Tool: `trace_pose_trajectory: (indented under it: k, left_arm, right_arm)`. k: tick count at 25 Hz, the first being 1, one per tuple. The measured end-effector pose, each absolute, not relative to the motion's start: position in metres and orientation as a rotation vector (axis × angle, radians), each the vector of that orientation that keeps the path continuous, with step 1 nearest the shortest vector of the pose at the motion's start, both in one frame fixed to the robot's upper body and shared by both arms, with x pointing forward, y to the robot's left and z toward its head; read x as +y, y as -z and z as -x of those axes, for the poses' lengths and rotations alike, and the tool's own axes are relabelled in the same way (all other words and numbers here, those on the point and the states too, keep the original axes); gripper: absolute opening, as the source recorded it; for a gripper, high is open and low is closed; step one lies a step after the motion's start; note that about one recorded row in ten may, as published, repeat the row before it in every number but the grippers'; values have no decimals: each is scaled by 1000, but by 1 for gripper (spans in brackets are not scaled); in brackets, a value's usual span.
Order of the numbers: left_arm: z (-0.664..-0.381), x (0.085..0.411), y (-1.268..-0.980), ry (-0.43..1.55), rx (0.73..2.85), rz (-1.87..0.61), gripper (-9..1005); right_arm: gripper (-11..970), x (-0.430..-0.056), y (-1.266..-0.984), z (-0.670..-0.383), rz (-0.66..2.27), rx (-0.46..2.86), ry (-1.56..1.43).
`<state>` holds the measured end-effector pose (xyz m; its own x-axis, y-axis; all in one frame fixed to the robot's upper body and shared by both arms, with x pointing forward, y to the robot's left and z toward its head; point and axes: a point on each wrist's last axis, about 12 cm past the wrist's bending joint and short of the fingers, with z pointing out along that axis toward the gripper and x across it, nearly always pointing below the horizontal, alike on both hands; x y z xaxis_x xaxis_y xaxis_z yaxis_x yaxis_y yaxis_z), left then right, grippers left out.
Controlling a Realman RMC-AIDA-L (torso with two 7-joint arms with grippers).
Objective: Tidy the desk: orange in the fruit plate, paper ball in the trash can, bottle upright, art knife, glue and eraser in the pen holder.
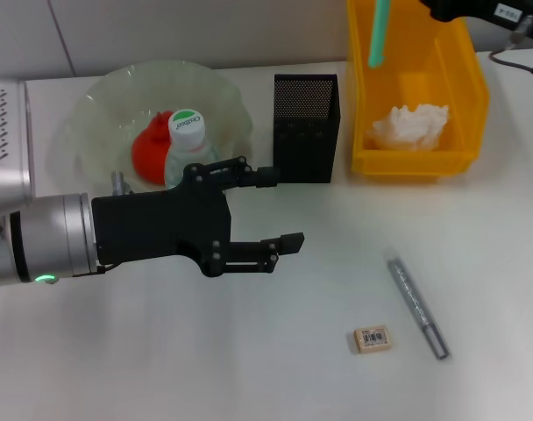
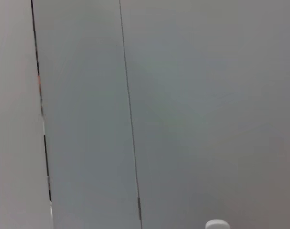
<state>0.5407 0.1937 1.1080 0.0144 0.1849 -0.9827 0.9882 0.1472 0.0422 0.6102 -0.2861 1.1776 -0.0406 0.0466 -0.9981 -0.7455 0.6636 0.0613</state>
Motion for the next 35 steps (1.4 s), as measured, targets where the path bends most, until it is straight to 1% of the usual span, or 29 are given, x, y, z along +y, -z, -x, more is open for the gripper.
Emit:
trace_pose_trajectory:
  k: [8,18,35]
  left_arm:
    - [-540,194,-1105,988,1392,-1233,817]
    - [-538,195,-1105,991,1382,-1225,817]
    - [-537,195,-1106,999,1373,-1218,817]
  right_arm:
    - [174,-274,-1177,-620,611,1493,-731]
    - [175,-259,-1158,-635,629,1557,-731]
    - [176,-242,-1143,-642,656,1604,-705]
